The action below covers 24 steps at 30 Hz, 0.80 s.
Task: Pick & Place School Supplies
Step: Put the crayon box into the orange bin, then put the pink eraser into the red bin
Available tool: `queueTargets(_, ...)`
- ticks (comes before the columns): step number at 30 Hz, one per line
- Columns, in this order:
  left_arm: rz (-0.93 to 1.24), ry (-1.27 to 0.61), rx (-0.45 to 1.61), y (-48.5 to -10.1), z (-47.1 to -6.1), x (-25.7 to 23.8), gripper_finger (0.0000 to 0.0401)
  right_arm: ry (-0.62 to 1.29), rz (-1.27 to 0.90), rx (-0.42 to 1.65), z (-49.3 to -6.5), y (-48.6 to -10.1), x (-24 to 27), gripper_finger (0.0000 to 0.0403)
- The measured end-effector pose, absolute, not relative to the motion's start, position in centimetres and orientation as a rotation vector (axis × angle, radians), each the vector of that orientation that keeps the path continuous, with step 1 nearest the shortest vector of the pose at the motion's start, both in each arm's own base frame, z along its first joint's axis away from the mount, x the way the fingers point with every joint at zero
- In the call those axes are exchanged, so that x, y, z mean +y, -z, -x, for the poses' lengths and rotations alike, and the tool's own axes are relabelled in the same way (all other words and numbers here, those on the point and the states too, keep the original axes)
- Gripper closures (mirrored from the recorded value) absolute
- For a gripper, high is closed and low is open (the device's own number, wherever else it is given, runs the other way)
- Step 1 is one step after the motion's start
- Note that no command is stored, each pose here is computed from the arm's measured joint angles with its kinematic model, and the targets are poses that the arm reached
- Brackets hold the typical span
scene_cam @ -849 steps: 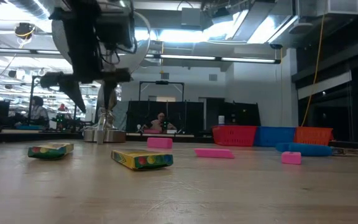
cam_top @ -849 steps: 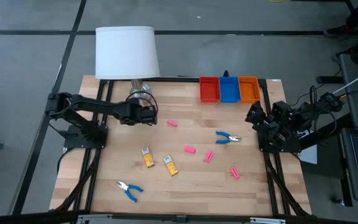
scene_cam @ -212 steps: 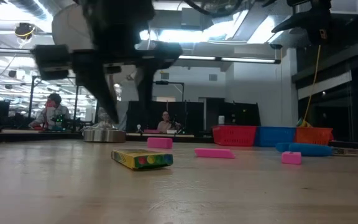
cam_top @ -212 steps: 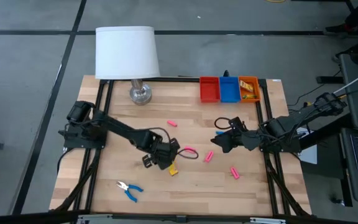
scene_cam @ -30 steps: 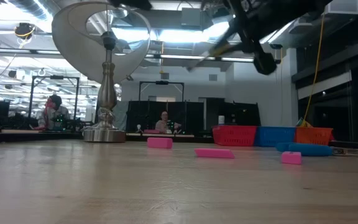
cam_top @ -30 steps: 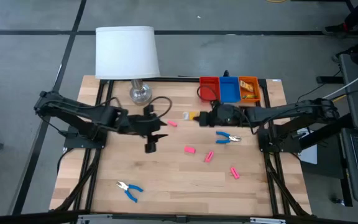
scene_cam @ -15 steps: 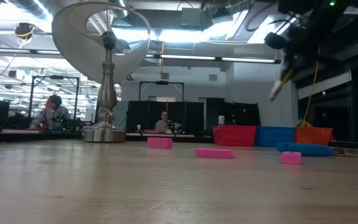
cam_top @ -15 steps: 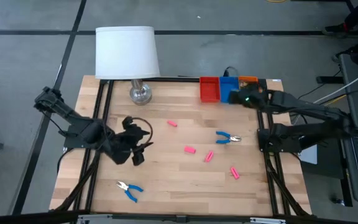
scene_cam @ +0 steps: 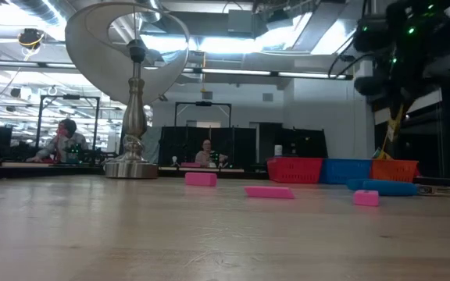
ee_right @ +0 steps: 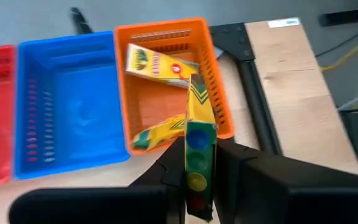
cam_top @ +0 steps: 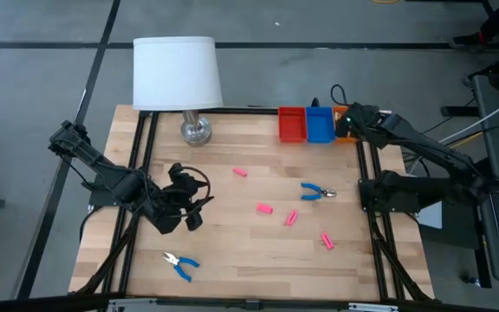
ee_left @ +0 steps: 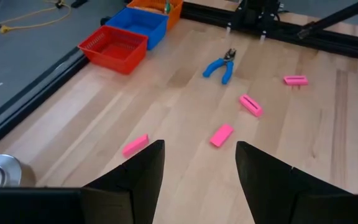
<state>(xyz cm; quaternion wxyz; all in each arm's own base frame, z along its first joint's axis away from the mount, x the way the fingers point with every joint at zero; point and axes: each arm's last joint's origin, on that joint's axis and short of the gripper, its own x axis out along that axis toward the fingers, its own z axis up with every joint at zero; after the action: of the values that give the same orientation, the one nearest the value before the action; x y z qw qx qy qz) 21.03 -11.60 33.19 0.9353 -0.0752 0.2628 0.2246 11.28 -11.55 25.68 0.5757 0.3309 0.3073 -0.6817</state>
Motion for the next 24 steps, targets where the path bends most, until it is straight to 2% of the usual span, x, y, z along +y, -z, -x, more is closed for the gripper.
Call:
queueTargets(15, 0.227, -0.484, 0.486, -33.4, -21.2, -11.7, 0.0207, 1.630, -0.700, 1.016, -13.1, -21.0, -16.7, 0.0357)
queueTargets(24, 0.249, -0.495, 0.437, -33.7, -21.4, -11.8, 0.0207, 1.660, -0.705, 0.978, -13.2, -20.8, -17.2, 0.0280)
